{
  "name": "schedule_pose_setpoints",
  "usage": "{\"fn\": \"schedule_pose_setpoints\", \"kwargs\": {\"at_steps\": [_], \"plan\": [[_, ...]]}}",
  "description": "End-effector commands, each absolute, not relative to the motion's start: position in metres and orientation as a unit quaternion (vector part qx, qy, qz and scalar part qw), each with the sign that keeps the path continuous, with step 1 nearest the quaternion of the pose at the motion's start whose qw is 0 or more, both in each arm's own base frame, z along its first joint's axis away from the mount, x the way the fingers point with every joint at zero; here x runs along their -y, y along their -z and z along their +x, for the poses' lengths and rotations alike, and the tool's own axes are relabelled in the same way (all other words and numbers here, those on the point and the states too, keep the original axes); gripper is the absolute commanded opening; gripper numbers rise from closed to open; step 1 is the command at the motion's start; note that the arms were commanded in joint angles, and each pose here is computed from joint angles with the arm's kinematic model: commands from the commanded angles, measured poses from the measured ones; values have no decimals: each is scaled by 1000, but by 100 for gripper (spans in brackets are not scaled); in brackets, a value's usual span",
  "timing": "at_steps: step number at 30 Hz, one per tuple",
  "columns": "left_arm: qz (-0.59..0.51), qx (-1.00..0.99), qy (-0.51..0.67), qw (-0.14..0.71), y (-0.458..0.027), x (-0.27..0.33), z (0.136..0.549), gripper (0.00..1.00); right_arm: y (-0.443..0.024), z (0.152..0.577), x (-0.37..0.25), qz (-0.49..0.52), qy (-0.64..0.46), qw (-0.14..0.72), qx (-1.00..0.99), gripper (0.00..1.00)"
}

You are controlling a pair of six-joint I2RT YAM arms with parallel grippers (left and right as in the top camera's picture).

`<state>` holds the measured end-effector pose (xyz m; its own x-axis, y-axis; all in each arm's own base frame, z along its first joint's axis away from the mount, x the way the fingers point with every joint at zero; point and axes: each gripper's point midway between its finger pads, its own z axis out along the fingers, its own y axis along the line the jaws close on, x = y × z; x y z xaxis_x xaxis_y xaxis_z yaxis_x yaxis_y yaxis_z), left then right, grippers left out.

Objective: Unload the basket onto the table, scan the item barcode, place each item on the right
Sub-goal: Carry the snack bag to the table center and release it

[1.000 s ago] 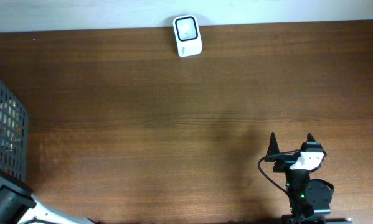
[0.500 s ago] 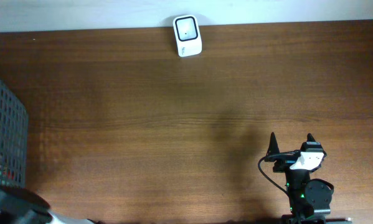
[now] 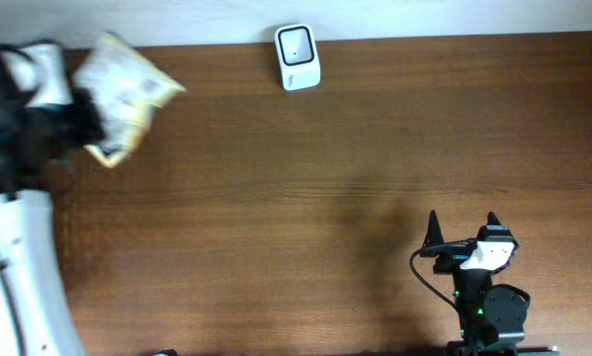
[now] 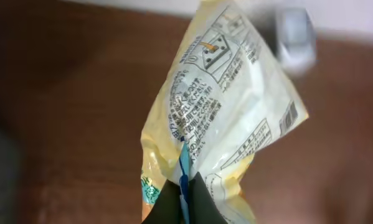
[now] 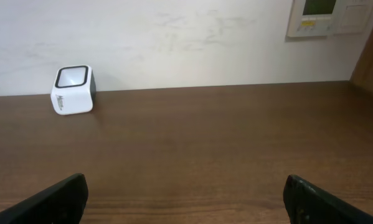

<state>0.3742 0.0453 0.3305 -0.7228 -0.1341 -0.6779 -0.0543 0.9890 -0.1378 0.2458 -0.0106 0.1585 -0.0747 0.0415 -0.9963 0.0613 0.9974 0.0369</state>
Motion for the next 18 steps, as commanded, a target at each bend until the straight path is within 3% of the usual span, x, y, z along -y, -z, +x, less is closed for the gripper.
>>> {"fn": "schedule_pose_setpoints", "kwargs": {"at_steps": [1, 6, 12, 13, 14, 15, 18], "plan": [[127, -940, 67, 310, -278, 25, 381, 0, -156, 245, 14, 39, 17, 677, -735, 99], [249, -923, 193, 219, -182, 137, 384, 0, -156, 245, 14, 39, 17, 677, -735, 99], [286, -918, 256, 104, -89, 204, 365, 0, -156, 245, 14, 39, 17, 677, -735, 99], [288, -918, 256, 98, -83, 208, 364, 14, -156, 245, 14, 39, 17, 677, -735, 99], [286, -919, 255, 94, -80, 211, 364, 72, -156, 245, 14, 39, 17, 677, -735, 99], [278, -923, 250, 94, -79, 210, 365, 99, -156, 245, 14, 39, 17, 677, -735, 99], [228, -946, 201, 112, -99, 186, 390, 99, -156, 245, 14, 39, 17, 677, -735, 99]]}}
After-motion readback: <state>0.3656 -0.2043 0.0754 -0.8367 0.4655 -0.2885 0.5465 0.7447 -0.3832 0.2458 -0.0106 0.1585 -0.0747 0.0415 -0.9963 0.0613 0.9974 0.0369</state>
